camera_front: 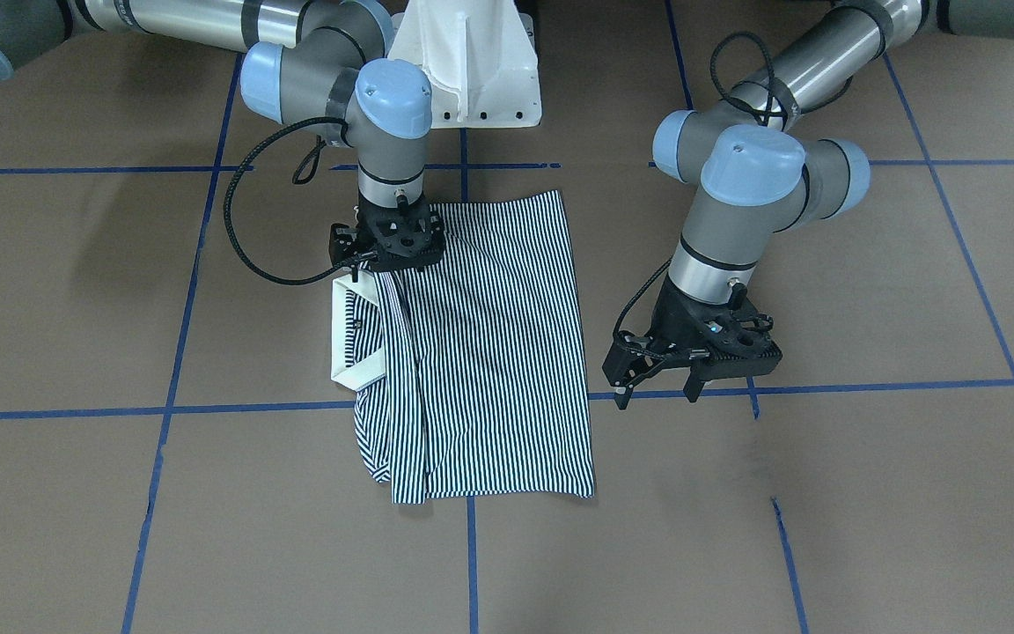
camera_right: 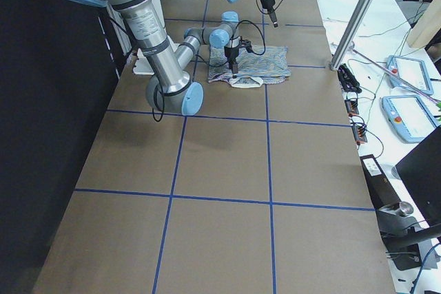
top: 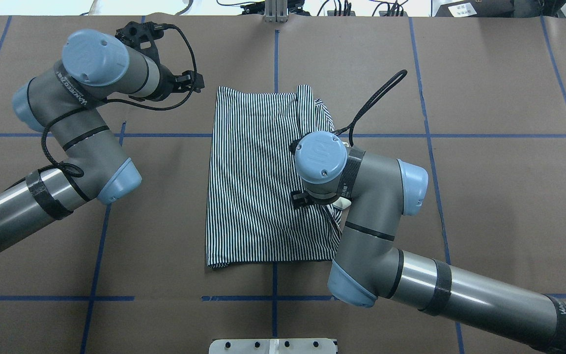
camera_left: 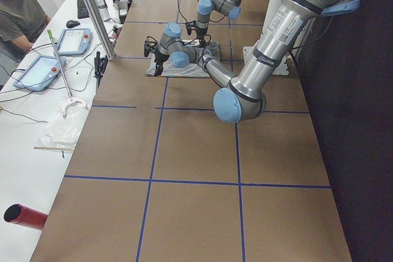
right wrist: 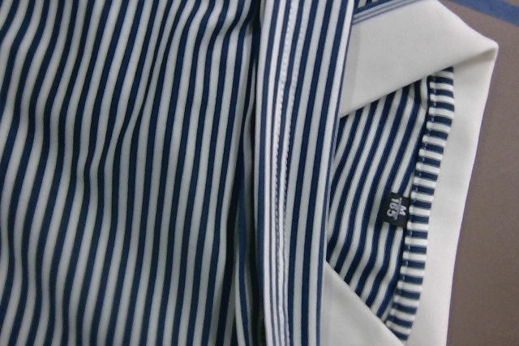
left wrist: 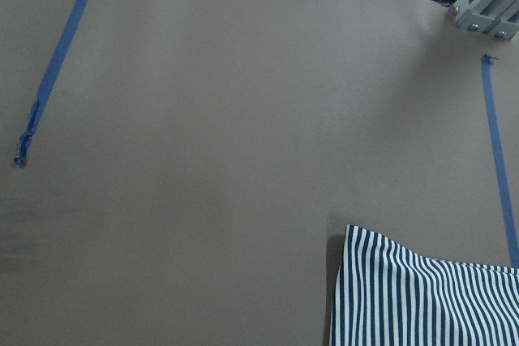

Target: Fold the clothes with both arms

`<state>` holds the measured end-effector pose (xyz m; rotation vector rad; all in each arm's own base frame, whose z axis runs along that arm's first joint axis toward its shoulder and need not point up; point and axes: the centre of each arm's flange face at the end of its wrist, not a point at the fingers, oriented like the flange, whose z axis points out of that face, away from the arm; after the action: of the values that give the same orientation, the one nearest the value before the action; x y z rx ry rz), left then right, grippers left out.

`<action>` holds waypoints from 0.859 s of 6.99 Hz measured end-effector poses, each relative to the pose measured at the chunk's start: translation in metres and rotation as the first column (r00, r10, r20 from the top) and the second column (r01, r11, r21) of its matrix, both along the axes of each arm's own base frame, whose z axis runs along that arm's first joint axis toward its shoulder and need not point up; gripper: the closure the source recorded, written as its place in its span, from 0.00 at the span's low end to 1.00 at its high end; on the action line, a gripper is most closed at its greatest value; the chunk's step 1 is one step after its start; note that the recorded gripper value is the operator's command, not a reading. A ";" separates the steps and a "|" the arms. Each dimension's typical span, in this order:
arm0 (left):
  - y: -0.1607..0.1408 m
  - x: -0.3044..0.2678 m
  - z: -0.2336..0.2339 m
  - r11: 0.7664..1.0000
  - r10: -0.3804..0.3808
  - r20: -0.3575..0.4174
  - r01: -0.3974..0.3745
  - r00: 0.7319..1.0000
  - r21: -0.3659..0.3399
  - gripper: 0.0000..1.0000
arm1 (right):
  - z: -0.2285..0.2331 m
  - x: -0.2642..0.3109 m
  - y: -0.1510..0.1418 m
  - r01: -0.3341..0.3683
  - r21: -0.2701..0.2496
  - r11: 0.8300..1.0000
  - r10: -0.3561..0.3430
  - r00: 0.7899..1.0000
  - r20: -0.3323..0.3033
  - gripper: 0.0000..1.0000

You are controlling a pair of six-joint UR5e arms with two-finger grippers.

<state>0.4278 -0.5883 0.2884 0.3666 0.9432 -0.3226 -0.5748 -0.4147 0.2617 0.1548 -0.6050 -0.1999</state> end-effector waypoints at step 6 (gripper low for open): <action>0.000 0.001 -0.003 1.000 -0.003 -0.007 0.003 1.000 -0.002 0.00 | 0.048 0.044 -0.043 0.019 -0.009 1.000 -0.019 0.998 -0.055 0.00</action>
<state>0.4286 -0.5879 0.2853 0.3650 0.9490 -0.3279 -0.5306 -0.4577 0.3093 0.1345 -0.5528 -0.2191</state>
